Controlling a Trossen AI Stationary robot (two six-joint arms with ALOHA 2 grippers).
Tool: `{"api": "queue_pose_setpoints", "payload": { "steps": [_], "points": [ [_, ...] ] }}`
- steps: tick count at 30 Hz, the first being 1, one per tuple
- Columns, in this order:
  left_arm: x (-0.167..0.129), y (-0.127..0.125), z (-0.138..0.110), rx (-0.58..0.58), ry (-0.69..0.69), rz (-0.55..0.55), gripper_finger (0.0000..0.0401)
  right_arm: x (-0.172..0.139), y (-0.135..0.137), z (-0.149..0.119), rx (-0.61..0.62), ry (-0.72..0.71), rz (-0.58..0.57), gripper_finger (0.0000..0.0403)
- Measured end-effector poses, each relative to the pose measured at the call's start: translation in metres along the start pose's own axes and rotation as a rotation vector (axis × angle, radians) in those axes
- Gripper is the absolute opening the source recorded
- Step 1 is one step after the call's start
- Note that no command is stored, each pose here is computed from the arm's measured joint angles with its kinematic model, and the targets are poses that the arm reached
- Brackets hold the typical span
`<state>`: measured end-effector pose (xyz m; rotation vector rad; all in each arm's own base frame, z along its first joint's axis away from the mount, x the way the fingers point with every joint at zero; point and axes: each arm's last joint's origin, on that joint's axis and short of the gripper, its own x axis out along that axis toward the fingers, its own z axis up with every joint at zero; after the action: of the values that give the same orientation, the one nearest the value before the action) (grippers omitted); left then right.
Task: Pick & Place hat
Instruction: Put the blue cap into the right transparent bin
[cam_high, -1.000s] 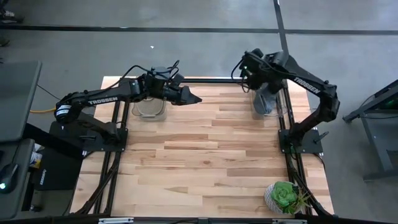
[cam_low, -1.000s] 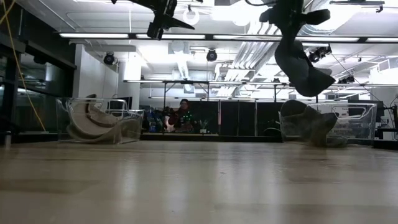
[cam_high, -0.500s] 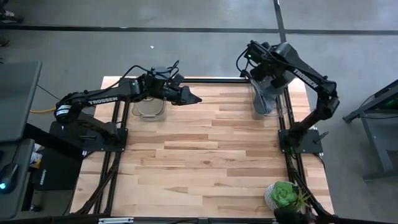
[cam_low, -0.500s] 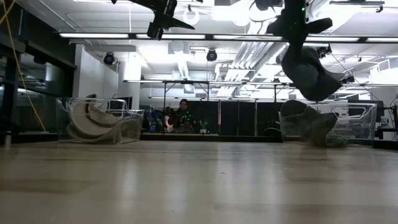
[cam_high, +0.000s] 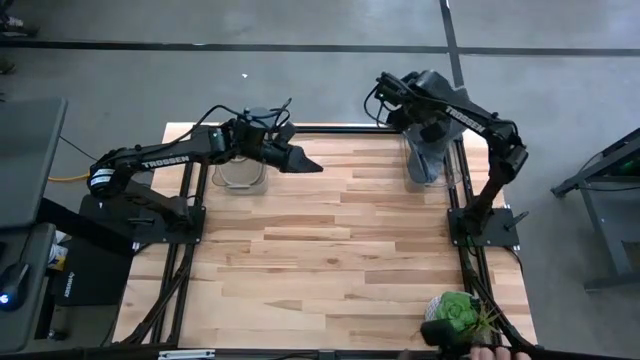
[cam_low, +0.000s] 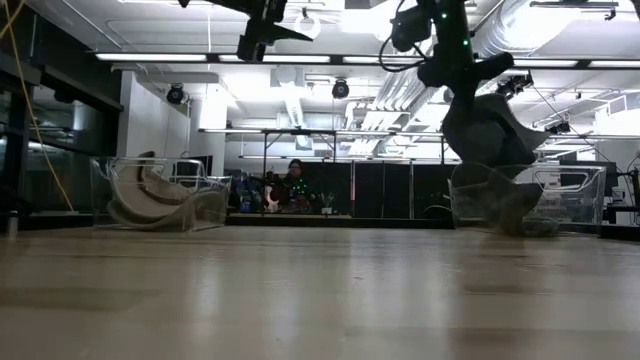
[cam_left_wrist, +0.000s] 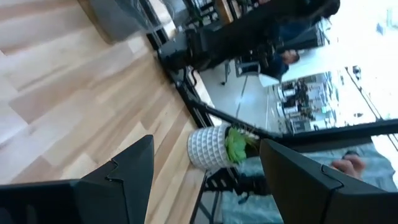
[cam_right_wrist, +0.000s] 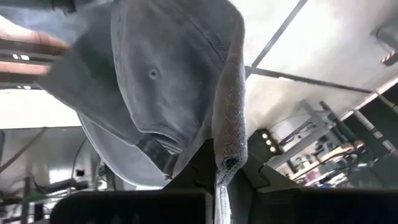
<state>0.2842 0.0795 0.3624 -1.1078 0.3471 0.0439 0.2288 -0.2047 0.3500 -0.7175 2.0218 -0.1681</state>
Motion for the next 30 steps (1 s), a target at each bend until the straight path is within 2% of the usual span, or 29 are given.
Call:
{"api": "queue_pose_setpoints", "payload": {
  "steps": [7,10,14,20,25,30],
  "points": [
    [0.0,0.004,-0.005,-0.003,0.08,0.017,0.0252,0.007,0.004,0.032,-0.083,-0.032,0.053,0.0008],
    [0.0,0.005,-0.006,-0.008,0.1,0.014,0.0252,0.019,0.019,0.045,-0.123,-0.008,0.11,0.0008],
    [0.0,0.005,-0.006,0.004,0.106,0.01,0.0252,0.037,0.042,0.053,-0.111,0.057,0.166,0.0008],
    [0.0,0.004,-0.006,0.016,0.118,-0.004,0.0252,0.051,0.068,0.053,-0.194,0.28,0.044,0.0008],
    [0.0,0.004,-0.006,0.02,0.112,-0.008,0.0252,0.045,0.083,0.053,-0.276,0.353,-0.059,0.0008],
    [0.0,0.004,-0.005,0.02,0.101,-0.001,0.0252,0.032,0.1,0.061,-0.438,0.31,-0.065,0.0008]
  ]
}}
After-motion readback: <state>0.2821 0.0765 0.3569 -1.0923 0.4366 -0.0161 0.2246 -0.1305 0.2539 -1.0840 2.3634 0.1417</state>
